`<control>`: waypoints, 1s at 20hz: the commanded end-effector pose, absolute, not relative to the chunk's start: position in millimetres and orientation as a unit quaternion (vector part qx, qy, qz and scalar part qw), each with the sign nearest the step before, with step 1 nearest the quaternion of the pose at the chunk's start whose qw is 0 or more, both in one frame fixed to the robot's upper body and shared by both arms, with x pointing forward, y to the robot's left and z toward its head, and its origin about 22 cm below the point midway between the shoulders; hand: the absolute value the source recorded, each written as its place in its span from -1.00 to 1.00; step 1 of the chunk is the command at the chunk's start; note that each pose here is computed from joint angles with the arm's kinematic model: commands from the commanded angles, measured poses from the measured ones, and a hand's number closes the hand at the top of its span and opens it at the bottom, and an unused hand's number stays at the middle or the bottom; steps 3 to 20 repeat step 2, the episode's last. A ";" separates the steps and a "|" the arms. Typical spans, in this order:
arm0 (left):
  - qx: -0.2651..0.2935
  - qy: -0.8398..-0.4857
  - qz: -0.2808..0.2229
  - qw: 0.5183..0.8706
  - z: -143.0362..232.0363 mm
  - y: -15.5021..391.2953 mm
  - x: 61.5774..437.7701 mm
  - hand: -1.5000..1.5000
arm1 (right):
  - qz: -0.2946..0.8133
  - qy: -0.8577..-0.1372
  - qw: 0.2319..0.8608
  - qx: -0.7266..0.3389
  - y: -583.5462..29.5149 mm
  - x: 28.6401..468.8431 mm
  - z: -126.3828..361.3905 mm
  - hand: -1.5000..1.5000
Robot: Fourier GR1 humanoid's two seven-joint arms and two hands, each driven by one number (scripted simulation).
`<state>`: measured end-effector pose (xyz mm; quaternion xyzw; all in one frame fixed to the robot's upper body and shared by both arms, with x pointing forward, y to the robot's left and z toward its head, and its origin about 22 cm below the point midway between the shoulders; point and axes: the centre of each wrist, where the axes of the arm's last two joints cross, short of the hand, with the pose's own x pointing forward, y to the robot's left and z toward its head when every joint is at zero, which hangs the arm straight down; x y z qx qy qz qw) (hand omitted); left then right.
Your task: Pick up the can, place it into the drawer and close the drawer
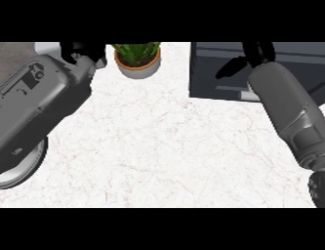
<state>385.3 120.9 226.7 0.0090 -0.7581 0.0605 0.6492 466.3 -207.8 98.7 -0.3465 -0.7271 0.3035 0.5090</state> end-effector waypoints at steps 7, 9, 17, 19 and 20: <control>0.014 -0.759 0.062 0.648 225.6 122.5 383.5 -1.00 | 0.222 -0.769 0.530 -0.279 -182.1 474.3 124.9 -1.00; 0.014 -0.759 0.062 0.648 225.6 122.5 383.5 -1.00 | 0.222 -0.769 0.530 -0.279 -182.1 474.3 124.9 -1.00; 0.014 -0.759 0.062 0.648 225.6 122.5 383.5 -1.00 | 0.222 -0.769 0.530 -0.279 -182.1 474.3 124.9 -1.00; 0.014 -0.759 0.062 0.648 225.6 122.5 383.5 -1.00 | 0.222 -0.769 0.530 -0.279 -182.1 474.3 124.9 -1.00; 0.014 -0.759 0.062 0.648 225.6 122.5 383.5 -1.00 | 0.222 -0.769 0.530 -0.279 -182.1 474.3 124.9 -1.00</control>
